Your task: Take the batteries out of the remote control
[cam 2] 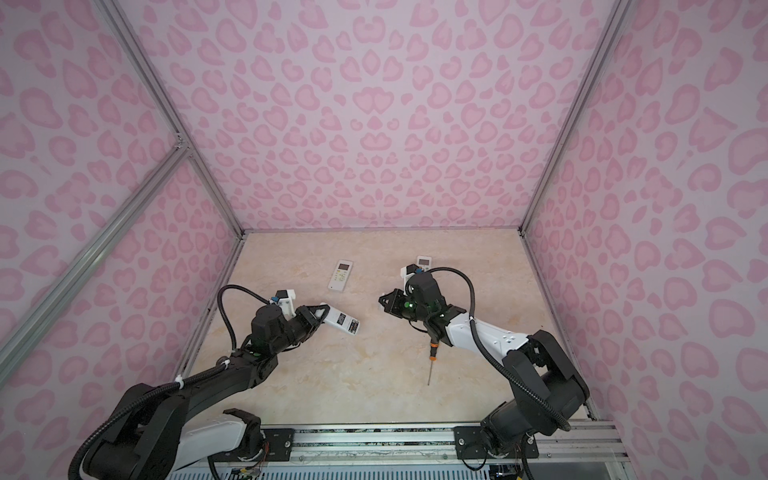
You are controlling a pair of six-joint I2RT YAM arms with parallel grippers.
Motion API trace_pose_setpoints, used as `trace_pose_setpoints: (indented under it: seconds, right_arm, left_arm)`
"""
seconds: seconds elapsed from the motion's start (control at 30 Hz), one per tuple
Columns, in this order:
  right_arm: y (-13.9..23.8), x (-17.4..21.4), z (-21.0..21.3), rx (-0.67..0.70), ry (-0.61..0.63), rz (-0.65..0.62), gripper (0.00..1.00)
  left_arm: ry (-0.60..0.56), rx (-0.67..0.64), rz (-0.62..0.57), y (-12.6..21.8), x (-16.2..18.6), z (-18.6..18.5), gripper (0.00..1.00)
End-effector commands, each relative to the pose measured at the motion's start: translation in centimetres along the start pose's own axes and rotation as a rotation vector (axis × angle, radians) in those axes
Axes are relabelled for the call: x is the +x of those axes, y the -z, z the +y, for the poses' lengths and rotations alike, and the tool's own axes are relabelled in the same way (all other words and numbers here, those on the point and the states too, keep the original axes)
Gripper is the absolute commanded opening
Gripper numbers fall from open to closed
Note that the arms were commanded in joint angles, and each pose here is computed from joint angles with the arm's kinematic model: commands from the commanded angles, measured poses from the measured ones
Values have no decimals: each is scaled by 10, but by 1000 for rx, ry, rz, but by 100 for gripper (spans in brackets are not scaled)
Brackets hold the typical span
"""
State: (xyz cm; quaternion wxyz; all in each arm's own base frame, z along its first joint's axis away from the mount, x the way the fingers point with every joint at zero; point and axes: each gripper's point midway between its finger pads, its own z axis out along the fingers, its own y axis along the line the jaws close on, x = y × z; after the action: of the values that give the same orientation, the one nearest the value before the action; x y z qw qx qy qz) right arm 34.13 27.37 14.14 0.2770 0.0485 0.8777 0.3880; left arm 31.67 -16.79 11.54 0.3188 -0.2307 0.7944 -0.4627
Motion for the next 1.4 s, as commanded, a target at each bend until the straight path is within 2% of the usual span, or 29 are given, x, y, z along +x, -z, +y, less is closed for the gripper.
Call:
trace_pose_setpoints:
  seconds: [0.0, 0.2, 0.3, 0.37, 0.53, 0.6, 0.73, 0.83, 1.03, 1.17, 1.3, 1.37]
  right_arm:
    - [17, 18, -85, 428, 236, 146, 2]
    - [16, 8, -132, 660, 326, 189, 3]
    - [12, 9, -143, 701, 336, 198, 5]
    - [10, 12, -145, 700, 328, 213, 11]
    - [18, 10, -136, 681, 321, 207, 33]
    - [27, 7, -132, 679, 316, 196, 37]
    - [45, 9, -130, 670, 284, 186, 37]
    - [58, 22, -133, 646, 230, 199, 38]
    - [83, 40, -142, 632, 155, 188, 47]
    - [92, 58, -147, 621, 106, 220, 49]
    - [89, 73, -156, 611, 67, 232, 50]
    - [87, 77, -160, 618, 55, 248, 50]
  left_arm:
    - [14, 12, 56, -15, 6, 2, 4]
    - [35, -16, 126, -41, 21, 9, 4]
    - [43, -22, 140, -50, 26, 11, 4]
    - [58, -36, 141, -53, 27, 16, 4]
    - [83, -65, 138, -59, 28, 29, 4]
    - [92, -76, 136, -60, 29, 33, 6]
    - [85, -99, 129, -60, 29, 40, 23]
    - [66, -135, 125, -57, 29, 47, 42]
    - [-30, -275, 123, -46, 30, 69, 96]
    - [-117, -367, 125, -39, 27, 77, 97]
    - [-335, -545, 116, -27, 18, 76, 97]
    - [-411, -586, 118, -25, 15, 71, 98]
